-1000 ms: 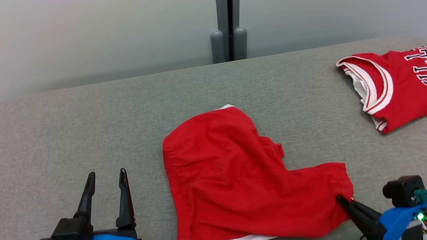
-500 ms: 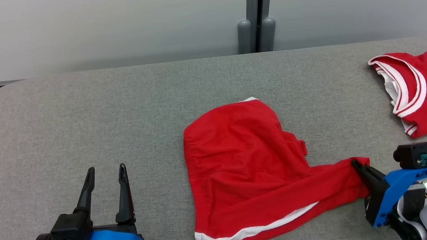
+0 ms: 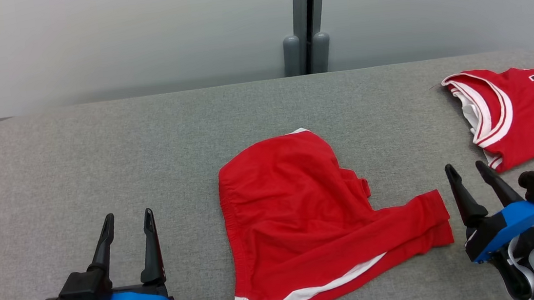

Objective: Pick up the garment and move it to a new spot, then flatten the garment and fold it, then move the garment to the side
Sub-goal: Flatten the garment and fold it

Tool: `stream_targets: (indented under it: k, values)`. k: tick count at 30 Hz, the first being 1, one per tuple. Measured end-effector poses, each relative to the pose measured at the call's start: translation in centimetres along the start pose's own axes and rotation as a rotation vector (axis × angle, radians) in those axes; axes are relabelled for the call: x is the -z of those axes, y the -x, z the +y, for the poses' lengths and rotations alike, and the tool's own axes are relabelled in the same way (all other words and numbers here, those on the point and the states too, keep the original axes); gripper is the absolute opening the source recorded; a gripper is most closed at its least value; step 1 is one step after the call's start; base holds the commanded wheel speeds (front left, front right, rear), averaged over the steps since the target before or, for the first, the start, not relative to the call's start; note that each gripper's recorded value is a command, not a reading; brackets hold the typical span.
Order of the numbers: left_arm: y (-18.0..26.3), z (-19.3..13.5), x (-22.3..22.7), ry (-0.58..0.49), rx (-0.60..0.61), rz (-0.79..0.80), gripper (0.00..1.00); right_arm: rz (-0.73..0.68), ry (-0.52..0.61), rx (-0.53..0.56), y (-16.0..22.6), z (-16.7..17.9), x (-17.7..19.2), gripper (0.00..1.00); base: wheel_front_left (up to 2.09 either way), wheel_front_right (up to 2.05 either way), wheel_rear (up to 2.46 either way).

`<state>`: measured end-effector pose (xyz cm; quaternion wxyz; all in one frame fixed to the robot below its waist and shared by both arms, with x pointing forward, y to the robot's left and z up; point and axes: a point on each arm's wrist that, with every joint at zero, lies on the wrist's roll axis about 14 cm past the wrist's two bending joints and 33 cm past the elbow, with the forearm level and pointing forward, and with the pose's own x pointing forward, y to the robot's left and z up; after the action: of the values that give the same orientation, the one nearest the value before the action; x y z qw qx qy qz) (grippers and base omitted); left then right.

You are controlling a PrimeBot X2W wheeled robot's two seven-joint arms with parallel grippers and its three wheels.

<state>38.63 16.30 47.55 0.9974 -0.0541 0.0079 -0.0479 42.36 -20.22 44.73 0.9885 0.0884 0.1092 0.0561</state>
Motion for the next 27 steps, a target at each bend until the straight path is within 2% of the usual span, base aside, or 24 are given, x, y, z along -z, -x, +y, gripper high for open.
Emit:
stream_targets:
  k: [6,11,18,27]
  values:
    - [0.1,-0.6,-0.2,0.0,0.017,-0.007,1.0,-0.157,0.023,0.029,1.4,-0.9,-3.3,1.0,0.0,0.0,0.0]
    - [0.3,-1.0,-0.4,-0.003,0.028,-0.014,1.0,-0.258,0.039,0.034,3.0,-0.2,-5.3,1.0,0.0,0.0,0.0]
    - [0.6,-1.0,-0.9,-0.012,0.029,-0.027,1.0,-0.334,0.054,0.039,5.6,1.7,-6.0,1.0,0.0,0.0,0.0]
    - [1.4,-0.1,-1.4,-0.026,-0.005,-0.041,1.0,-0.357,0.083,0.039,7.8,3.5,-5.6,1.0,0.0,0.0,0.0]
